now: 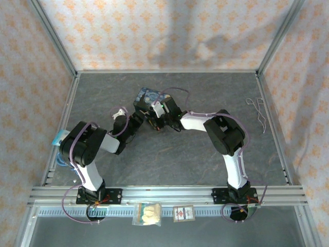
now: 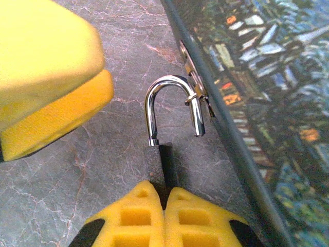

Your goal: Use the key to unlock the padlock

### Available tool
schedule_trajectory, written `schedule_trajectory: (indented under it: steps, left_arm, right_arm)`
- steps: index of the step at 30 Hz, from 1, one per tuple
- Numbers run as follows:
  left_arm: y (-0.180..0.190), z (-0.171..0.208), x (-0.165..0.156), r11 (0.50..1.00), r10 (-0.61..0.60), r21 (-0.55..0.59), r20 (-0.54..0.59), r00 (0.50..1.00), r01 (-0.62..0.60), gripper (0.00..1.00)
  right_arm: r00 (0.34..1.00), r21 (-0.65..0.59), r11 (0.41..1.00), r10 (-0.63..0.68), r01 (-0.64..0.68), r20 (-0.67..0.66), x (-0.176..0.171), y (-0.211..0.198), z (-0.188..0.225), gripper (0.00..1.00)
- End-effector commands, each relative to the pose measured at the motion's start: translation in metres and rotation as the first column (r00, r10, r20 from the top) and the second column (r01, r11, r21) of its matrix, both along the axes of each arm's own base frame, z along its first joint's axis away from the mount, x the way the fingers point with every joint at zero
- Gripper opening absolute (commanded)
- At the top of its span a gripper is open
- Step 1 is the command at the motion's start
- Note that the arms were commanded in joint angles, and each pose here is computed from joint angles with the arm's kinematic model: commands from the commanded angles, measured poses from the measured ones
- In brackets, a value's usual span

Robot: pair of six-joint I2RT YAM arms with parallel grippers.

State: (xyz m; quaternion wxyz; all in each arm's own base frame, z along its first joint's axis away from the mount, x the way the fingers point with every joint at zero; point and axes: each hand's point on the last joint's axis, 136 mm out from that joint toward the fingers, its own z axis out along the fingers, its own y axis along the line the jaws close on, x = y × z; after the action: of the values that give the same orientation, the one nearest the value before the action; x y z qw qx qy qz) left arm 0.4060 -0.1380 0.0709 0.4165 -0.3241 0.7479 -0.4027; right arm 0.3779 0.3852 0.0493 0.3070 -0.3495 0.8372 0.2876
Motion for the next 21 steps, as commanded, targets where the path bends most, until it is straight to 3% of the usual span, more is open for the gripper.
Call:
schedule_trajectory:
  steps: [1, 11, 21]
  left_arm:
    - [-0.004, -0.008, 0.005, 1.0, -0.013, 0.002, -0.001, 1.0, 0.013, 0.44]
    - [-0.024, 0.004, 0.021, 0.997, -0.049, -0.059, 0.058, 0.997, 0.052, 0.38]
    - [-0.02, -0.014, 0.013, 0.996, -0.023, -0.087, 0.035, 0.999, 0.026, 0.05]
  right_arm:
    - [0.998, -0.028, 0.999, 0.04, -0.041, -0.044, -0.009, 0.002, -0.013, 0.0]
    - [0.996, -0.012, 0.998, 0.061, -0.061, -0.059, -0.014, 0.005, -0.012, 0.0]
    - [0.998, -0.002, 0.999, 0.033, -0.033, -0.061, -0.013, 0.003, -0.005, 0.01]
